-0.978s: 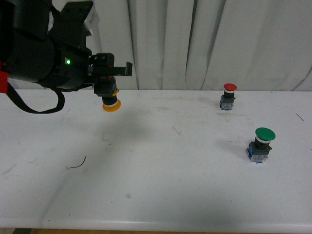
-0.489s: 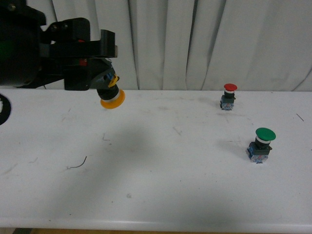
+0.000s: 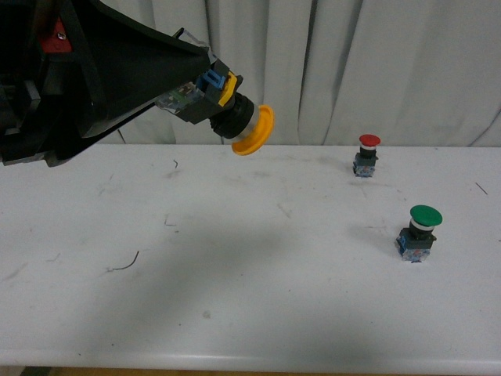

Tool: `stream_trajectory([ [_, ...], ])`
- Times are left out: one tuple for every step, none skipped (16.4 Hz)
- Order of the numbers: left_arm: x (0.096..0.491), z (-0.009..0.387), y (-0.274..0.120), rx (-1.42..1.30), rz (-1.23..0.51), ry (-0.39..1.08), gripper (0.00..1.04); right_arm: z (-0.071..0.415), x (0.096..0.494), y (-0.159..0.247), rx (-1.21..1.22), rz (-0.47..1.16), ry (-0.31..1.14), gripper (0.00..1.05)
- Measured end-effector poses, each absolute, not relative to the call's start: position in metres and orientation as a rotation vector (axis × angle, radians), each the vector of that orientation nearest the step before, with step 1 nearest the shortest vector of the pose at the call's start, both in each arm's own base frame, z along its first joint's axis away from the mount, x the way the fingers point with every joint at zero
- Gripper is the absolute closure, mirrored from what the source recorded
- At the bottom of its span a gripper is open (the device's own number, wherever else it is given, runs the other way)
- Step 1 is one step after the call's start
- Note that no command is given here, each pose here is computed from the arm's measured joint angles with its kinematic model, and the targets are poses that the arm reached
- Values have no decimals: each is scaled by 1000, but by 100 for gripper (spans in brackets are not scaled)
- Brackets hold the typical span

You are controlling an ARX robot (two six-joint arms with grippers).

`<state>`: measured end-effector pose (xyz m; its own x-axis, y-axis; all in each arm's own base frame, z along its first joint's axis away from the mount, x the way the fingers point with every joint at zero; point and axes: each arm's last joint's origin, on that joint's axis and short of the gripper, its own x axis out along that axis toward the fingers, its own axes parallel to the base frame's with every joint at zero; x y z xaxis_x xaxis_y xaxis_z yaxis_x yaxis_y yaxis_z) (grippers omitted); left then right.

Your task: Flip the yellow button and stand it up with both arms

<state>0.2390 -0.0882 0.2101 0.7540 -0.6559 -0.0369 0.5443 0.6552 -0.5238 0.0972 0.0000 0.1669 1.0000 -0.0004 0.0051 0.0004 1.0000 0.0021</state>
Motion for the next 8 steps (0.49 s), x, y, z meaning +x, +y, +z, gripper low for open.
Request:
stream_trajectory([
  [239, 206, -88, -578, -708, 219, 70, 167, 97, 0, 2, 0, -5, 6],
  [240, 202, -88, -644, -719, 204, 70, 167, 97, 0, 2, 0, -5, 6],
  [243, 199, -89, -703, -730, 184, 70, 167, 97, 0, 2, 0, -5, 6],
  [246, 196, -89, -754, -736, 170, 70, 167, 97, 0, 2, 0, -5, 6],
  [248, 193, -90, -805, -740, 164, 70, 167, 97, 0, 2, 0, -5, 6],
  [250, 189, -91, -845, -740, 165, 70, 167, 97, 0, 2, 0, -5, 6],
  [249, 186, -92, -876, -732, 182, 70, 167, 97, 0, 2, 0, -5, 6],
  [247, 184, -94, -896, -728, 200, 70, 167, 97, 0, 2, 0, -5, 6],
])
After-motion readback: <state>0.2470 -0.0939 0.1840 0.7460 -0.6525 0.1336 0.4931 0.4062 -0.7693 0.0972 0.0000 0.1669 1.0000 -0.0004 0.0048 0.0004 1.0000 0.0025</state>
